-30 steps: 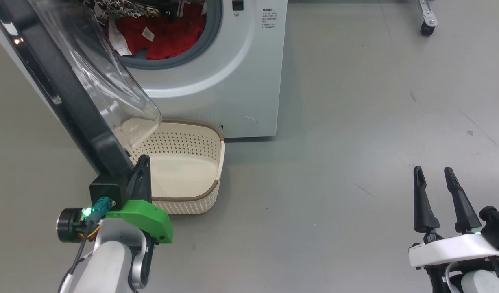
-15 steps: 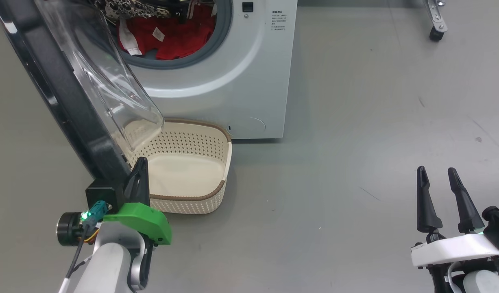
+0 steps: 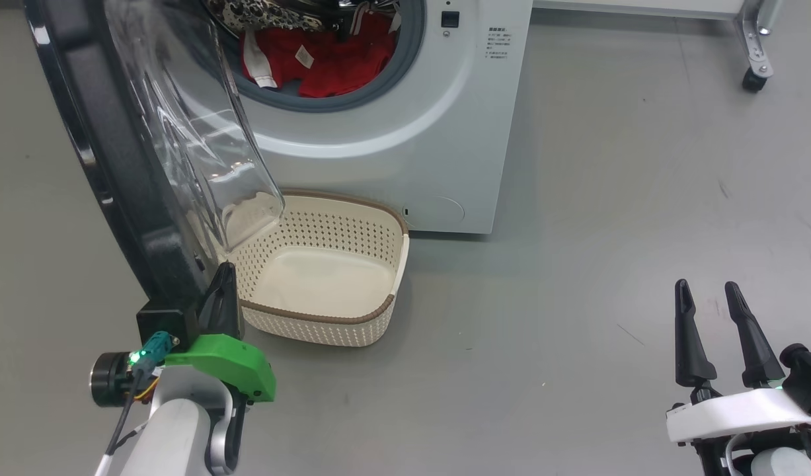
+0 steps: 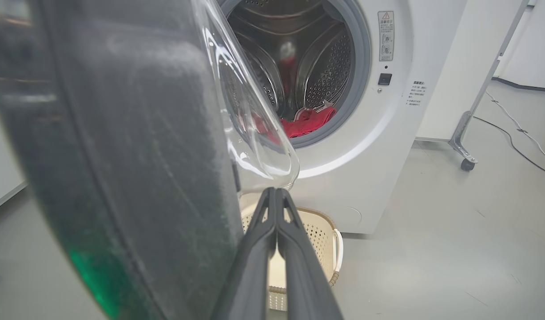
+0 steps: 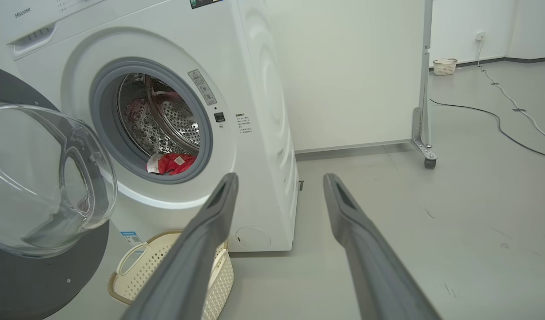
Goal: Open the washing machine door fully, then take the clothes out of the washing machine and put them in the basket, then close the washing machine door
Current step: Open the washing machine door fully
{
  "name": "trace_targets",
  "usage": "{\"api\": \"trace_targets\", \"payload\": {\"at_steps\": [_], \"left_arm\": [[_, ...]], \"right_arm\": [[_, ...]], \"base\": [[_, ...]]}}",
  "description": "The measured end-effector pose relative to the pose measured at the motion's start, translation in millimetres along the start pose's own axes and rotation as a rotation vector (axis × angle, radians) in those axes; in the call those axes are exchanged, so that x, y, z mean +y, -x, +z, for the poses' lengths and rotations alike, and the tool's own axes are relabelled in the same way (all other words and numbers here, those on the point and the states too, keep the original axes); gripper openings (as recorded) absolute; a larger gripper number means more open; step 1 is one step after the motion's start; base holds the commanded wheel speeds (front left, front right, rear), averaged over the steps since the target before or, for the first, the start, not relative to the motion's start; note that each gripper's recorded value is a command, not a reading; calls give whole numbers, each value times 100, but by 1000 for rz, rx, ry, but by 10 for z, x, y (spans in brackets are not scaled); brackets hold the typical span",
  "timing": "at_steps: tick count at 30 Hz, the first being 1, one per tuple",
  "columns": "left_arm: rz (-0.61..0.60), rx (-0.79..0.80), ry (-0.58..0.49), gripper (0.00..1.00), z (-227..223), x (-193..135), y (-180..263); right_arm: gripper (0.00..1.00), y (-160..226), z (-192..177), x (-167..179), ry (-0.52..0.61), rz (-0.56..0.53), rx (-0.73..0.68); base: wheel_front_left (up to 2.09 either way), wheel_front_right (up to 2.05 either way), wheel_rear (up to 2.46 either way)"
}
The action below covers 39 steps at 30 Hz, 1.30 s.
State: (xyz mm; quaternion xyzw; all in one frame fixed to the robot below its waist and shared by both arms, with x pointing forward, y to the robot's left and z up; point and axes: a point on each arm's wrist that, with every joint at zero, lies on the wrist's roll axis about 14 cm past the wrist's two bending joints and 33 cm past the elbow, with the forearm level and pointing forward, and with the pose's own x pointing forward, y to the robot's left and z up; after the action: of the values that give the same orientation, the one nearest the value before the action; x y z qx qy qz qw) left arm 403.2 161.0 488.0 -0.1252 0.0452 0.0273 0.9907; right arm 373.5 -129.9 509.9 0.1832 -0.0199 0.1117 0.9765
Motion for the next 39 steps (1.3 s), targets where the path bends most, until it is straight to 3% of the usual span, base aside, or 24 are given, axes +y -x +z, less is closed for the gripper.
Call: {"api": "trace_targets", "payload": {"at_steps": [18, 39], "left_arm": [[185, -57, 39, 0, 104, 629, 154], [437, -82, 56, 0, 83, 1441, 254]], "right_arm": [[100, -187, -163, 264, -16, 95, 42], [100, -371, -484, 255, -13, 151, 136]], "base": [[0, 0, 0], [0, 0, 0]]}}
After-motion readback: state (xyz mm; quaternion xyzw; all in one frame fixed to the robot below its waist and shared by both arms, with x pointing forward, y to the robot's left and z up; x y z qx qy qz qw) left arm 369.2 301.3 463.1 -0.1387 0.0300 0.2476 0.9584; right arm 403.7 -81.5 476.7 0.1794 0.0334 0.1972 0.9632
